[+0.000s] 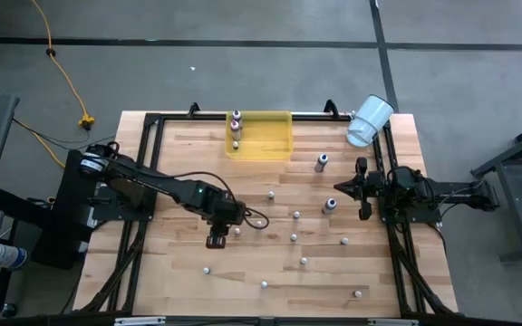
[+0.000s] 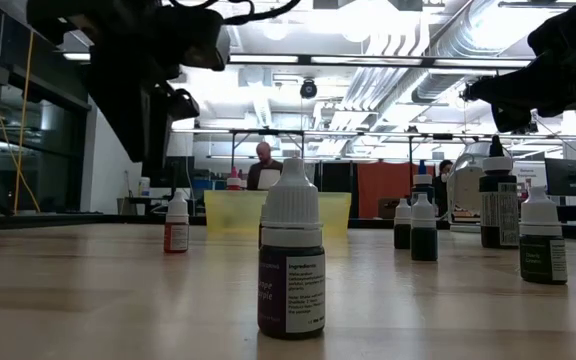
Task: Pick & Place food coloring
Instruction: Put the top small red food coloring bottle into the yellow container
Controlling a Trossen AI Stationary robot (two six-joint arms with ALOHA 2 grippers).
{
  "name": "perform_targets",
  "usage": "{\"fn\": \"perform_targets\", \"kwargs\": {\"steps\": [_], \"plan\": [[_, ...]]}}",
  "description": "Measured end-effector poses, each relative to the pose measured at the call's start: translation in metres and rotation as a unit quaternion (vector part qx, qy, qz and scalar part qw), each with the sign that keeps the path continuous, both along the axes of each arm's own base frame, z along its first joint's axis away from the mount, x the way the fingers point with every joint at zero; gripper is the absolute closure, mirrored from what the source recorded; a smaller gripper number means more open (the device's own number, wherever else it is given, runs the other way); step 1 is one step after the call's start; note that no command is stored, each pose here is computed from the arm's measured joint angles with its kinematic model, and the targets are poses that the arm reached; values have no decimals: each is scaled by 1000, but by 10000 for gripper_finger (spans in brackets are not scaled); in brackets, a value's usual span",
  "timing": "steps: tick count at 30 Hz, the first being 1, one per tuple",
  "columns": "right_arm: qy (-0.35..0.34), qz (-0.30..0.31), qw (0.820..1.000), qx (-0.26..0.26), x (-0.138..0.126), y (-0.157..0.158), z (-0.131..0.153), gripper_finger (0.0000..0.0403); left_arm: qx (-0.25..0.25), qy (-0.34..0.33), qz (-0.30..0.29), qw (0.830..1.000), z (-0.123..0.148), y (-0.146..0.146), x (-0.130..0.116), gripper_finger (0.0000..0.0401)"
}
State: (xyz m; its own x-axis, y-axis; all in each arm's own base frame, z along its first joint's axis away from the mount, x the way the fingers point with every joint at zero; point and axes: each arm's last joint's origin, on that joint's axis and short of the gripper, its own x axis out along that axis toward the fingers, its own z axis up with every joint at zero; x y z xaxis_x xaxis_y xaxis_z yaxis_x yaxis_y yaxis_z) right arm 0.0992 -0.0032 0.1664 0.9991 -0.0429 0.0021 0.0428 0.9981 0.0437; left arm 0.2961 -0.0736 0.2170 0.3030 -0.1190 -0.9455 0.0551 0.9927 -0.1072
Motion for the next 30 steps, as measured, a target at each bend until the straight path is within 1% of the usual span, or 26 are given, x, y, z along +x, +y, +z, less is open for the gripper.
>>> {"fn": "perform_targets", "kwargs": {"steps": [5, 9, 18, 21, 24, 26, 30], "plan": [[0, 0, 1000, 0, 0, 0, 0, 402, -5, 1, 16, 1000, 0, 1, 0, 272], [0, 0, 1000, 0, 0, 0, 0, 402, -6, -2, 18, 1000, 0, 0, 1, 272], [0, 0, 1000, 0, 0, 0, 0, 402, -17, 1, 60, 998, 3, 0, 2, 272], [0, 0, 1000, 0, 0, 0, 0, 402, -18, 4, 91, 996, 8, -1, 8, 272], [0, 0, 1000, 0, 0, 0, 0, 402, 4, 37, 150, 988, 10, 0, 14, 272], [0, 0, 1000, 0, 0, 0, 0, 402, 7, 46, 177, 983, 14, -2, 22, 272], [0, 0, 1000, 0, 0, 0, 0, 402, 14, 71, 194, 978, 14, -4, 32, 272]]}}
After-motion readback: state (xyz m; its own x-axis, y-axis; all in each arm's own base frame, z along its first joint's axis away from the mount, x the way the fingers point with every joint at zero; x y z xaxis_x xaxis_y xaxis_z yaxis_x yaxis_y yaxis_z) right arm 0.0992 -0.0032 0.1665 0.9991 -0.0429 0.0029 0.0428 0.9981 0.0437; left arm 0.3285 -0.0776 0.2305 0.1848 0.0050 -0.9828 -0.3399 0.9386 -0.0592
